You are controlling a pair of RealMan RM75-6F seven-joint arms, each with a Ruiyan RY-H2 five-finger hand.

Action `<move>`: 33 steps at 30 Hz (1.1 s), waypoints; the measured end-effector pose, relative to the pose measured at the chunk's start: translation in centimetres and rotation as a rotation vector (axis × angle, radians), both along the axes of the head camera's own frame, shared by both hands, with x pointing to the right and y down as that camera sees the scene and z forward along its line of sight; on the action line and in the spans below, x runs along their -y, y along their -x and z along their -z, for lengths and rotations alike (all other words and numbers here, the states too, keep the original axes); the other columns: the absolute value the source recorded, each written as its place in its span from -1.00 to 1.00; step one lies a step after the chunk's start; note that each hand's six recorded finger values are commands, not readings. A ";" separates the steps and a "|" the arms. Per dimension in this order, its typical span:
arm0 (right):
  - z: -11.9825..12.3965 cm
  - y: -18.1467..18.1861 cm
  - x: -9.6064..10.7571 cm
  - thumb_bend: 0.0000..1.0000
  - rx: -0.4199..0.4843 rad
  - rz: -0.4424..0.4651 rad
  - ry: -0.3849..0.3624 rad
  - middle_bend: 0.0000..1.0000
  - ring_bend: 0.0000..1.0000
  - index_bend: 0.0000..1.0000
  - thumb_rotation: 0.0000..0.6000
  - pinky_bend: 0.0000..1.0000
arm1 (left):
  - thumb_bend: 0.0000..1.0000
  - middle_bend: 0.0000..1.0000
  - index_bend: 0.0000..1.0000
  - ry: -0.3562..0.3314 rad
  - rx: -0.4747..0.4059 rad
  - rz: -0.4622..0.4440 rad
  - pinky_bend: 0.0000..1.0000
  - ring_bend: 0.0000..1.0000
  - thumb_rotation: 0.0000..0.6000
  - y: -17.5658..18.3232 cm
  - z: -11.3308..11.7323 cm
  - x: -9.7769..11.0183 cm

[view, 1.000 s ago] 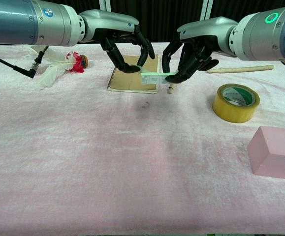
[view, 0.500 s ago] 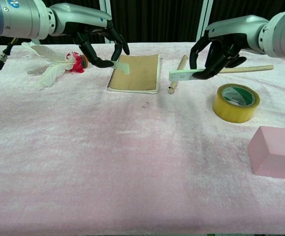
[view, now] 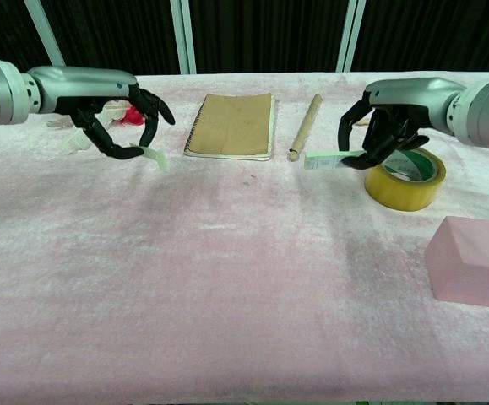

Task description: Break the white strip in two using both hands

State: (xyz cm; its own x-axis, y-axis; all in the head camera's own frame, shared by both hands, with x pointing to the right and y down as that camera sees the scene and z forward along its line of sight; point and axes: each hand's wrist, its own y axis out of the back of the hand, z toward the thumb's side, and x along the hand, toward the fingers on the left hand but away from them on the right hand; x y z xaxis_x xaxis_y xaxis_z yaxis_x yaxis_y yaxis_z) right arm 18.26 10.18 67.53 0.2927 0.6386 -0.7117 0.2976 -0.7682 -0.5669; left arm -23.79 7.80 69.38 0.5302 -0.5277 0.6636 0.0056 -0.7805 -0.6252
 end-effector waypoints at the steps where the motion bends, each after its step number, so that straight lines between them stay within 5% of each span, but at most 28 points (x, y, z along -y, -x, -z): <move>1: -0.4 0.1 -0.2 -0.10 -0.004 0.003 0.000 1.00 1.00 0.57 1.00 0.95 | 0.14 -0.74 0.21 0.009 0.000 -0.003 -1.00 -1.00 1.00 -0.1 -0.5 -0.4; 15: -3.9 1.3 -3.3 -0.20 -0.049 0.046 0.035 0.99 1.00 0.54 1.00 0.94 | 0.08 -0.79 0.10 0.025 -0.066 -0.023 -1.00 -1.00 1.00 -3.7 -4.0 -4.2; 17: -4.2 1.3 -3.8 -0.27 -0.044 0.040 0.052 0.98 1.00 0.43 1.00 0.94 | -0.01 -0.80 0.02 0.031 -0.054 -0.042 -1.00 -1.00 1.00 -3.9 -4.5 -4.6; 23: -4.6 0.8 -4.3 -0.80 -0.056 0.041 0.068 0.90 0.97 -0.41 1.00 0.89 | -0.54 -0.90 -0.76 0.026 -0.034 -0.065 -1.00 -1.00 1.00 -4.2 -5.0 -4.8; 25: -4.5 0.6 -4.2 -0.89 -0.060 0.053 0.070 0.84 0.93 -0.65 1.00 0.85 | -0.64 -0.93 -0.86 0.025 -0.034 -0.058 -1.00 -1.00 1.00 -4.1 -4.8 -4.5; 33: -2.6 -0.4 -2.5 -0.97 -0.055 0.053 0.065 0.51 0.71 -0.78 1.00 0.67 | -0.74 -0.98 -0.91 0.029 -0.067 -0.014 -1.00 -1.00 1.00 -4.2 -3.1 -3.0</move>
